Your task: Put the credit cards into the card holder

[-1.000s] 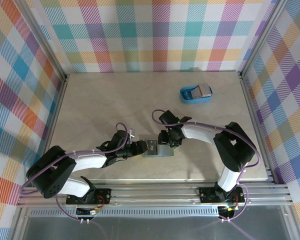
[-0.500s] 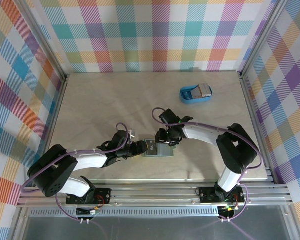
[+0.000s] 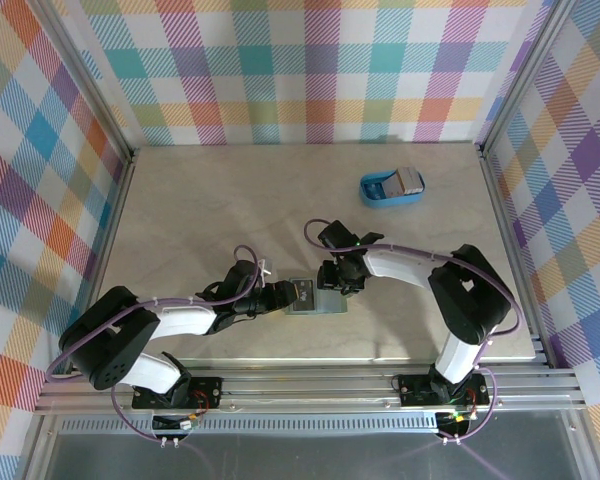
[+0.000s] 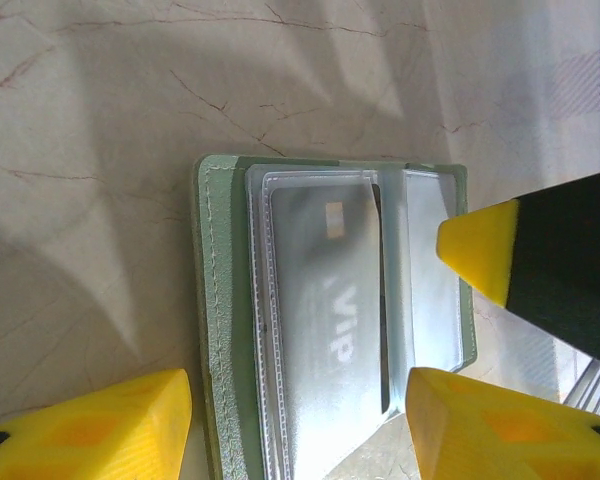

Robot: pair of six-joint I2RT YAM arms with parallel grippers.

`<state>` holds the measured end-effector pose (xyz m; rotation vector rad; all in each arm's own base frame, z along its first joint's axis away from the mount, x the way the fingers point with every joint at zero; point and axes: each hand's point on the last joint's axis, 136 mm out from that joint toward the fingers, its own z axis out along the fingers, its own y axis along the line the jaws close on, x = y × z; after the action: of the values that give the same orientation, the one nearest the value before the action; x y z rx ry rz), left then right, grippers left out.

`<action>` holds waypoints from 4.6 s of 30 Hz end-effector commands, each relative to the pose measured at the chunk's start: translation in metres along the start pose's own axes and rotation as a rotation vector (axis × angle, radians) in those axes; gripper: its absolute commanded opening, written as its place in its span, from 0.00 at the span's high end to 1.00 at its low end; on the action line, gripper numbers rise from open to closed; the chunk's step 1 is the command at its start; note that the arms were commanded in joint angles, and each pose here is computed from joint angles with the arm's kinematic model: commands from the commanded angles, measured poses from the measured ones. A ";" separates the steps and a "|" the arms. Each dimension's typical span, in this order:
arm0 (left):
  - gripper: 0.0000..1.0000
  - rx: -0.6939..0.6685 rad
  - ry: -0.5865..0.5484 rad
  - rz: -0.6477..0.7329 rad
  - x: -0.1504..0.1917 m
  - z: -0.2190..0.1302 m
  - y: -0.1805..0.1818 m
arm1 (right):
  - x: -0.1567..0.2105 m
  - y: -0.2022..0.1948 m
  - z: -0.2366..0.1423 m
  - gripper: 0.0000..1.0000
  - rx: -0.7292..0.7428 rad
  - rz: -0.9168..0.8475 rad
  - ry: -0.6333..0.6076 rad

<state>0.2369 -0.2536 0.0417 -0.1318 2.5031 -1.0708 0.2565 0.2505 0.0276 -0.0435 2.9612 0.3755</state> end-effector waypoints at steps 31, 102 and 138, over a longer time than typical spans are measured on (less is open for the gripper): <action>0.42 0.013 0.010 0.013 0.002 0.007 -0.004 | 0.005 0.028 -0.021 0.54 -0.146 -0.014 -0.003; 0.42 0.005 0.011 0.006 0.003 0.009 -0.001 | 0.009 0.051 -0.010 0.54 -0.279 0.015 0.062; 0.43 0.013 0.002 0.023 -0.003 0.006 -0.010 | -0.002 0.011 -0.005 0.46 -0.019 -0.032 0.019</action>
<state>0.2397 -0.2514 0.0401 -0.1472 2.5095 -1.0351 0.2548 0.2632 0.0340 -0.0913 2.9743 0.4398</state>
